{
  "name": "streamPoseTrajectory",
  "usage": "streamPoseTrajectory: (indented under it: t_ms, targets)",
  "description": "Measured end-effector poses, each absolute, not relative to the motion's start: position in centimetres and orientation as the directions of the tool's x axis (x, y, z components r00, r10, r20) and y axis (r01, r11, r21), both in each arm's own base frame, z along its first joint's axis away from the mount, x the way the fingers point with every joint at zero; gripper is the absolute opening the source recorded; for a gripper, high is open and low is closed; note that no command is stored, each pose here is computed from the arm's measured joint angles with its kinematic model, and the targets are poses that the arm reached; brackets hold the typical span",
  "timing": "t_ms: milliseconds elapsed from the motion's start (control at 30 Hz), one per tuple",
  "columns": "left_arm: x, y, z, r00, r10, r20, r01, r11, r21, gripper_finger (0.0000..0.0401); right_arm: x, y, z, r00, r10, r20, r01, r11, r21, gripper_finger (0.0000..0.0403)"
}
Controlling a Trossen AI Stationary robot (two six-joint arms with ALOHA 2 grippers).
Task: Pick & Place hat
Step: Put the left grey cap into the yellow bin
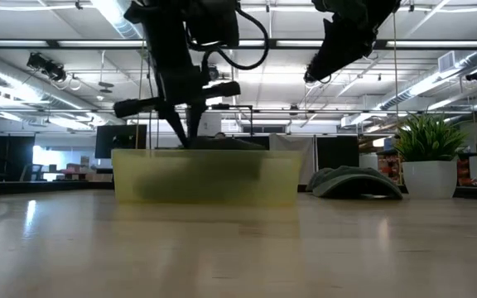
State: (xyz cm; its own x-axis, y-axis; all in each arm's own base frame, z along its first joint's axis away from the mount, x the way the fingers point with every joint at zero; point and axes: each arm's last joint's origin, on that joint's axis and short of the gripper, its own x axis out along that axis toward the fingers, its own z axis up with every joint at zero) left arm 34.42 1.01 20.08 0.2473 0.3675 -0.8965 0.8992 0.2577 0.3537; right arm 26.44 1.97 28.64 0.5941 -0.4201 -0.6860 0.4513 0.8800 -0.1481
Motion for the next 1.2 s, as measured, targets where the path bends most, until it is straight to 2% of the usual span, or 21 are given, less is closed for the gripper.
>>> streamPoseTrajectory:
  t_ms: [200,467,667,833,1200]
  targets:
    - [35.1,1.1,19.4,0.266,0.348,-0.899,0.852,0.351,0.388,0.0029,26.5,2.0,28.7,0.596,-0.420,-0.685,0.452,0.880,-0.147,0.0149]
    - [35.5,0.4,18.9,0.287,0.300,-0.910,0.855,0.348,0.384,0.0030,26.4,2.0,28.6,0.590,-0.421,-0.689,0.451,0.880,-0.151,0.0149]
    - [35.8,-0.3,19.2,0.320,0.305,-0.897,0.730,0.525,0.438,0.0030,26.4,2.0,28.6,0.590,-0.421,-0.689,0.451,0.880,-0.151,0.0149]
    - [35.8,-0.8,19.2,0.322,0.308,-0.895,0.645,0.621,0.446,0.0030,26.4,2.0,28.6,0.590,-0.421,-0.689,0.451,0.880,-0.152,0.0149]
    - [35.8,-0.6,19.2,0.319,0.308,-0.896,0.574,0.690,0.441,0.0031,26.4,2.0,28.6,0.590,-0.422,-0.689,0.444,0.882,-0.159,0.0149]
